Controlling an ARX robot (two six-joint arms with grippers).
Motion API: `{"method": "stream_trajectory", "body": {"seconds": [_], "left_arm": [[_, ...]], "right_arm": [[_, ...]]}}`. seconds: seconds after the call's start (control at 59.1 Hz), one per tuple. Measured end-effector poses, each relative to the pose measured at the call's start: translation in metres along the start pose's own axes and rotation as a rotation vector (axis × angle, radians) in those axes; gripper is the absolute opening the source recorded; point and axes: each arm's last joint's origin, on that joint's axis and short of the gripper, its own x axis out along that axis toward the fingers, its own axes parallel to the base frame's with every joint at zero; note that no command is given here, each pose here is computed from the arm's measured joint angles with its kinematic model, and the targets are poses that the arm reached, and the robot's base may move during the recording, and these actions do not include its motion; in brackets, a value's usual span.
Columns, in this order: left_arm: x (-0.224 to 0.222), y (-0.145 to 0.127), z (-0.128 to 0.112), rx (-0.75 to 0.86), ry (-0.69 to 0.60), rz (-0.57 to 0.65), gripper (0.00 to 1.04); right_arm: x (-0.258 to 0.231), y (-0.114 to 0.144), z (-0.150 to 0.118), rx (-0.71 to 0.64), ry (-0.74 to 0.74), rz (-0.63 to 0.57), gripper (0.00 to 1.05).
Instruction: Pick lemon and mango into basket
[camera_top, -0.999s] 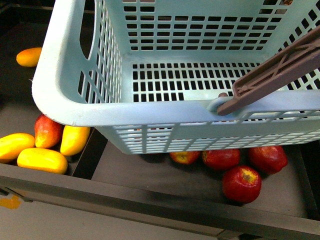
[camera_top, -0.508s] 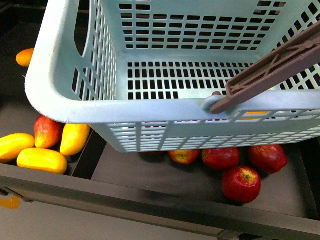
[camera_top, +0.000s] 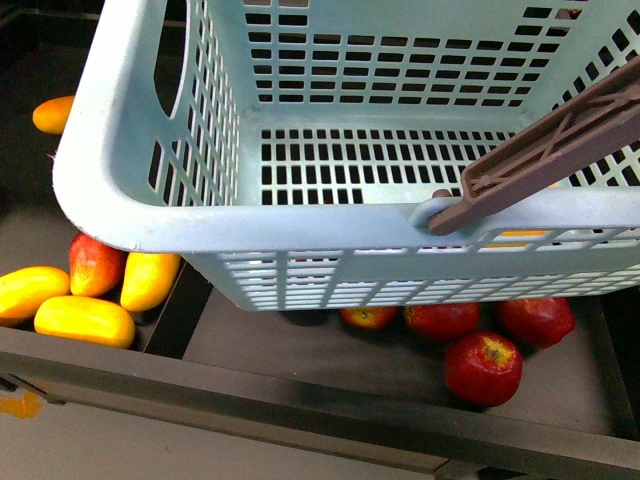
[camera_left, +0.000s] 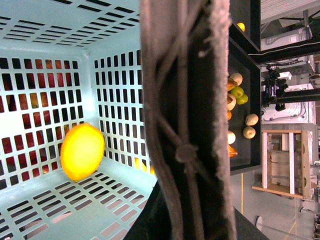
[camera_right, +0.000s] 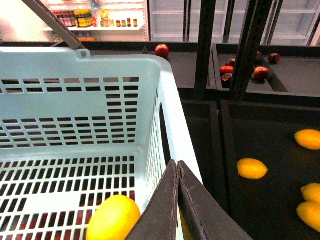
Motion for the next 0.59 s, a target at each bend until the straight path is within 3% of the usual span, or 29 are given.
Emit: {"method": "stream_trajectory", "body": {"seconds": [0.339, 0.592], "left_arm": [[0.000, 0.000, 0.000, 0.001, 0.005, -0.003, 0.05], [0.000, 0.000, 0.000, 0.001, 0.002, -0.001, 0.05]], "right_arm": [[-0.019, 0.000, -0.011, -0.001, -0.001, 0.000, 0.02], [-0.021, 0.000, -0.012, -0.002, -0.006, 0.000, 0.45]]}}
